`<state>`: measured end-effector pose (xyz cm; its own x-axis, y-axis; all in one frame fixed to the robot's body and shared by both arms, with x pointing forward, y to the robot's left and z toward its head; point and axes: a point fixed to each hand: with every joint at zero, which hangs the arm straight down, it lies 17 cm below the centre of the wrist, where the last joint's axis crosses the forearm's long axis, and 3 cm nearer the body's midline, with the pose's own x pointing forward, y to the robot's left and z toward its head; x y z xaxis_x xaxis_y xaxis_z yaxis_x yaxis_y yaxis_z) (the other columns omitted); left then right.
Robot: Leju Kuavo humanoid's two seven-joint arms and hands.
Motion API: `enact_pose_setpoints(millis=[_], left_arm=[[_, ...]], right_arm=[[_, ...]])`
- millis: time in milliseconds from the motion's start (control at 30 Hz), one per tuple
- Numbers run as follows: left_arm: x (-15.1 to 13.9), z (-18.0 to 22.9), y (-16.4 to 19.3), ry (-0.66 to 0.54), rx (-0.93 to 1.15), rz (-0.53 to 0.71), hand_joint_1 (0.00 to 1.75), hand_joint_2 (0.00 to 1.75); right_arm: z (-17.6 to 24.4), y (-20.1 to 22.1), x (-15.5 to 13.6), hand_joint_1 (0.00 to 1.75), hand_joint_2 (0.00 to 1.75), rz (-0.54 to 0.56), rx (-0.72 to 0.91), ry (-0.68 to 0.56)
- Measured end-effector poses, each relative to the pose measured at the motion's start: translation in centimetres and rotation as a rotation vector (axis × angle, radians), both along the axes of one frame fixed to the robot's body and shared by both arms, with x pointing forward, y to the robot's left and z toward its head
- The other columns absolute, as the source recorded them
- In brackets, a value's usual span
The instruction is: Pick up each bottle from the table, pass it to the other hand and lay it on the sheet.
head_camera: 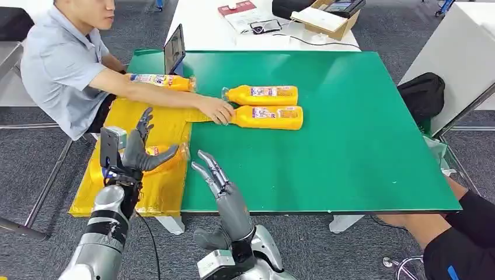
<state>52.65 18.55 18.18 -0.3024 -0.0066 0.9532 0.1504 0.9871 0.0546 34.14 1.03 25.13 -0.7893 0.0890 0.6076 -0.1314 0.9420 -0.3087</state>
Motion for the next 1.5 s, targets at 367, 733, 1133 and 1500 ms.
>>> enact_pose_setpoints(millis=[367, 733, 1133, 1500], left_arm=[[-1.9, 5.0, 1.8, -0.107, -0.252, 0.079, 0.0, 1.75], [-9.3, 8.9, 5.7, -0.251, -0.413, 0.253, 0.0, 1.75], [-11.6, 7.4, 6.6, -0.216, -0.233, 0.404, 0.0, 1.75], [-11.7, 8.4, 5.3, -0.244, -0.161, 0.399, 0.0, 1.75]], right_arm=[[-0.5, 0.1, -0.2, 0.0, 1.75, 0.065, -0.003, 0.038], [-5.6, -10.4, 8.5, 0.0, 1.75, -0.352, -0.408, 0.118], [-14.7, -16.7, 13.5, 0.0, 1.75, -0.493, -0.714, 0.306], [-19.4, -18.2, 15.3, 0.0, 1.75, -0.51, -0.822, 0.447]])
